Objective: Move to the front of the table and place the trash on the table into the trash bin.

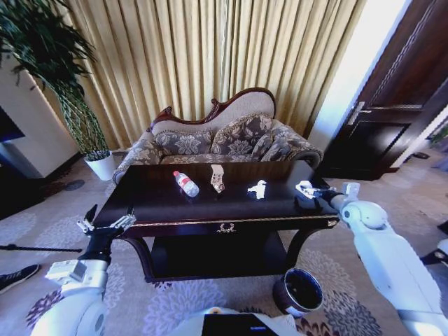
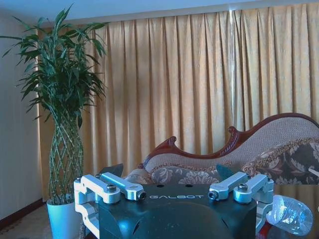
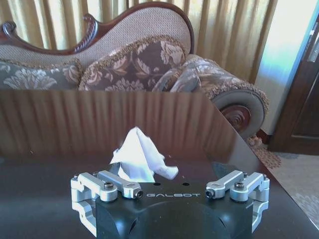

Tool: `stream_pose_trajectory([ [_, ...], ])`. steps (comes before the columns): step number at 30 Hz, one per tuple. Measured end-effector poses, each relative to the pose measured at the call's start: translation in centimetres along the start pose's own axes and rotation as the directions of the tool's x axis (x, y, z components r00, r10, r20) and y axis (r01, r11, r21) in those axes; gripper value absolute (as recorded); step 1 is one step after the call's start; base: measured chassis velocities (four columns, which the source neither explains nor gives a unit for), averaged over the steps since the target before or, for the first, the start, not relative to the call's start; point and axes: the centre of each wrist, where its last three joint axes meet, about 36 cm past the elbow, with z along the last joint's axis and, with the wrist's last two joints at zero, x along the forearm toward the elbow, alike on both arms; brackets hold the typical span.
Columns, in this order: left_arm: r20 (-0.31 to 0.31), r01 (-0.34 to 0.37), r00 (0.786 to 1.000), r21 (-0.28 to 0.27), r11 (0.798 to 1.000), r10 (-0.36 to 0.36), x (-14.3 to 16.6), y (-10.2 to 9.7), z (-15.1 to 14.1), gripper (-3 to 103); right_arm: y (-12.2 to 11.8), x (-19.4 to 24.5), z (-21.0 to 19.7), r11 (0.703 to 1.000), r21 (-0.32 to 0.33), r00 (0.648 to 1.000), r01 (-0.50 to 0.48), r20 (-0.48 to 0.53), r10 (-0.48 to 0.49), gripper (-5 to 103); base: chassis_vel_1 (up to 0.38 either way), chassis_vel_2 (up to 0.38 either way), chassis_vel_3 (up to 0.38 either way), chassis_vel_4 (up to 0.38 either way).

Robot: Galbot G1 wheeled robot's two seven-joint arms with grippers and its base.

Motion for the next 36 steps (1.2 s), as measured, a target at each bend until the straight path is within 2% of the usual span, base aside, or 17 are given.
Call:
stream_pose_trajectory([
  [8, 0.001, -0.001, 1.0, 0.0, 1.0, 0.001, -0.02, 0.0, -0.01, 100, 0.21, -0.25, 0.24, 0.999, 0.021, 0.999, -0.024, -0.046, 0.025, 103, 0.0, 0.0, 0.0, 0.0],
  [9, 0.002, -0.002, 1.0, 0.001, 1.0, 0.002, 0.0, -0.01, 0.0, 100, 0.31, -0.28, 0.23, 0.999, 0.023, 0.998, -0.033, -0.048, 0.034, 94, 0.0, 0.0, 0.0, 0.0],
  [11, 0.002, -0.003, 1.0, 0.001, 1.0, 0.003, 0.0, -0.01, 0.0, 100, 0.35, -0.27, 0.22, 0.999, 0.023, 0.998, -0.035, -0.047, 0.036, 94, 0.0, 0.0, 0.0, 0.0],
  [12, 0.002, -0.003, 1.0, 0.001, 1.0, 0.003, 0.0, -0.02, 0.01, 100, 0.37, -0.26, 0.22, 0.999, 0.024, 0.998, -0.038, -0.045, 0.039, 89, 0.0, 0.0, 0.0, 0.0],
  [13, 0.003, -0.004, 1.0, 0.001, 1.0, 0.004, 0.0, -0.03, 0.01, 100, 0.4, -0.21, 0.3, 0.999, 0.026, 0.998, -0.04, -0.041, 0.041, 79, 0.0, 0.0, 0.0, 0.0],
  [15, 0.003, -0.005, 1.0, 0.001, 1.0, 0.005, 0.0, -0.04, 0.01, 100, 0.41, -0.15, 0.37, 0.999, 0.027, 0.998, -0.041, -0.038, 0.042, 79, 0.0, 0.0, 0.0, 0.0],
  [16, 0.002, -0.006, 1.0, 0.001, 1.0, 0.006, 0.0, -0.05, 0.02, 100, 0.4, -0.09, 0.48, 0.999, 0.026, 0.998, -0.041, -0.036, 0.042, 66, 0.0, 0.0, 0.0, 0.0],
  [18, 0.003, -0.006, 1.0, 0.001, 1.0, 0.006, 0.0, -0.06, 0.02, 100, 0.39, -0.06, 0.54, 0.999, 0.026, 0.998, -0.042, -0.034, 0.043, 66, 0.0, 0.0, 0.0, 0.0],
  [20, 0.005, -0.007, 1.0, 0.002, 1.0, 0.007, 0.0, -0.06, 0.02, 100, 0.42, -0.03, 0.65, 0.999, 0.024, 0.999, -0.042, -0.031, 0.042, 55, 0.0, 0.0, 0.0, 0.0],
  [22, 0.005, -0.007, 1.0, 0.002, 1.0, 0.007, 0.0, -0.06, 0.02, 100, 0.43, -0.03, 0.67, 0.999, 0.024, 0.999, -0.041, -0.03, 0.042, 55, 0.0, 0.0, 0.0, 0.0],
  [23, 0.007, -0.008, 1.0, 0.001, 1.0, 0.008, 0.0, -0.06, 0.02, 100, 0.46, -0.02, 0.7, 0.999, 0.021, 0.999, -0.041, -0.028, 0.042, 45, 0.0, 0.0, 0.0, 0.0],
  [25, 0.009, -0.008, 1.0, 0.001, 1.0, 0.008, 0.02, -0.05, 0.03, 100, 0.55, 0.0, 0.71, 0.999, 0.018, 0.999, -0.039, -0.026, 0.04, 34, 0.0, 0.0, 0.0, 0.0],
  [27, 0.009, -0.008, 1.0, 0.001, 1.0, 0.008, 0.03, -0.05, 0.03, 100, 0.58, 0.0, 0.72, 0.999, 0.018, 0.999, -0.039, -0.025, 0.039, 34, 0.0, 0.0, 0.0, 0.0],
  [30, 0.01, -0.008, 1.0, 0.0, 1.0, 0.008, 0.06, -0.03, 0.05, 100, 0.65, -0.02, 0.84, 0.999, 0.011, 0.999, -0.037, -0.02, 0.037, 18, 0.0, 0.0, 0.0, 0.0],
  [31, 0.01, -0.008, 1.0, 0.0, 1.0, 0.008, 0.06, -0.03, 0.05, 100, 0.65, -0.02, 0.84, 0.999, 0.011, 0.999, -0.037, -0.02, 0.037, 18, 0.0, 0.0, 0.0, 0.0],
  [34, 0.01, -0.008, 1.0, -0.001, 1.0, 0.008, 0.06, -0.02, 0.05, 100, 0.69, 0.01, 0.93, 0.999, 0.004, 0.999, -0.034, -0.008, 0.034, 3, 0.0, 0.0, 0.0, 0.0],
  [36, 0.01, -0.008, 1.0, -0.001, 1.0, 0.008, 0.06, -0.01, 0.05, 100, 0.72, 0.07, 0.92, 0.999, 0.001, 0.999, -0.033, -0.001, 0.033, 3, 0.0, 0.0, 0.0, 0.0],
])
